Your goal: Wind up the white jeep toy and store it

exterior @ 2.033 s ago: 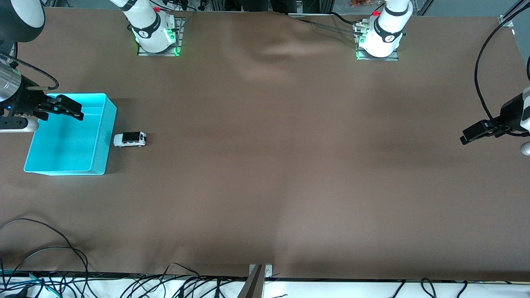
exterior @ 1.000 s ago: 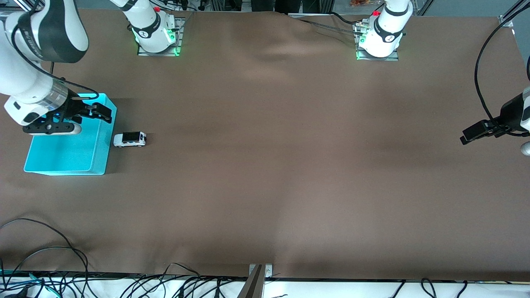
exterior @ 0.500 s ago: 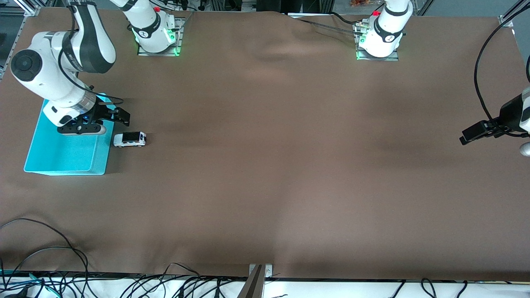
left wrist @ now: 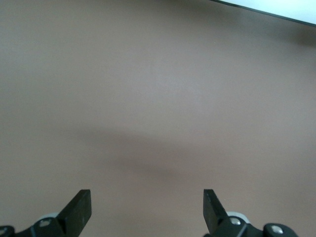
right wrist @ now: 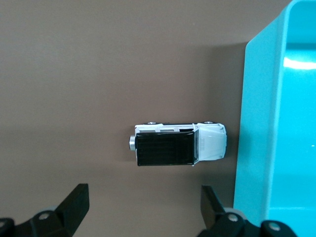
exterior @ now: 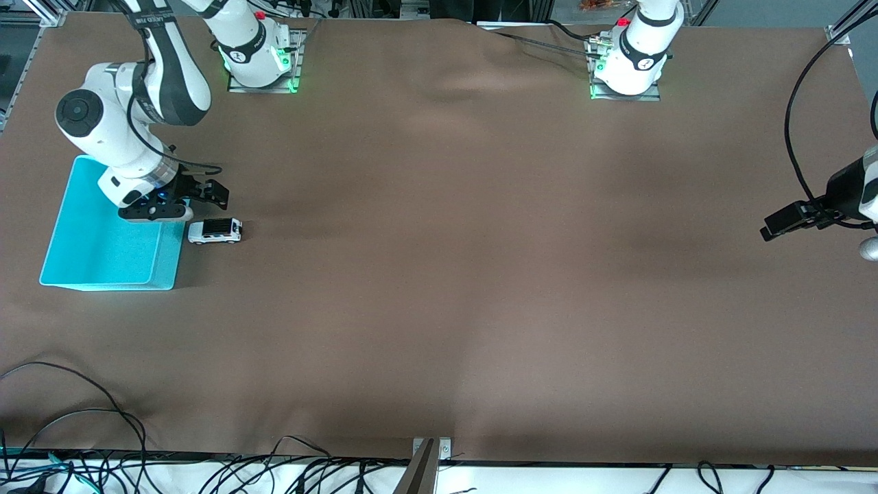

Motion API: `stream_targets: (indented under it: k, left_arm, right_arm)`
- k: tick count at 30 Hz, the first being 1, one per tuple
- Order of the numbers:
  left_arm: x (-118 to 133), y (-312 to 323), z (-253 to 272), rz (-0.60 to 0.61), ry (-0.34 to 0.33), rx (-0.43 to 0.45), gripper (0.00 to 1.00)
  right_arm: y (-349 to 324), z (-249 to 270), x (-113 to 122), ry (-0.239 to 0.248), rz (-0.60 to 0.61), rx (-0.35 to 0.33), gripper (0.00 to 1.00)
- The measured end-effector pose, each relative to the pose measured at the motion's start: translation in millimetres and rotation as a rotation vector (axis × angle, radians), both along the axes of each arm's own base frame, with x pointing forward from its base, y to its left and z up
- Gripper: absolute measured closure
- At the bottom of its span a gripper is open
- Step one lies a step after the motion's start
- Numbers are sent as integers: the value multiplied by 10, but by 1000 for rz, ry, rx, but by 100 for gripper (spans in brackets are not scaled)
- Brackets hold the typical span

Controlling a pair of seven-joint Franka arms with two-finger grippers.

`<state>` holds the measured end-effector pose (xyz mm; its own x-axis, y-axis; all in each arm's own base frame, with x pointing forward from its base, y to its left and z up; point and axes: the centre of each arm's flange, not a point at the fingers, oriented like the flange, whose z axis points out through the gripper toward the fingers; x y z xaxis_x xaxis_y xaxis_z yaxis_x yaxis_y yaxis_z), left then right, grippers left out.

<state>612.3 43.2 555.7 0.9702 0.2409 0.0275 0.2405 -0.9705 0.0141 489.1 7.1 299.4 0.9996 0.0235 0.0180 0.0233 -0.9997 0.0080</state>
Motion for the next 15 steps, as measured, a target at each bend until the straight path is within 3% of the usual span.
stream_targets:
  k: [4, 7, 13, 15]
  left_arm:
    - [2, 0, -4, 0, 1, 0, 0]
    - [2, 0, -6, 0, 1, 0, 0]
    - [3, 1, -8, 0, 1, 0, 0]
    - [3, 1, -8, 0, 1, 0, 0]
  right_arm:
    - [-1, -128, -39, -4, -121, 2, 2]
    - [0, -154, -30, -19, -250, 6, 9]
    - [0, -151, -19, -31, -465, 14, 7]
    - [0, -156, -19, -30, -523, 16, 2]
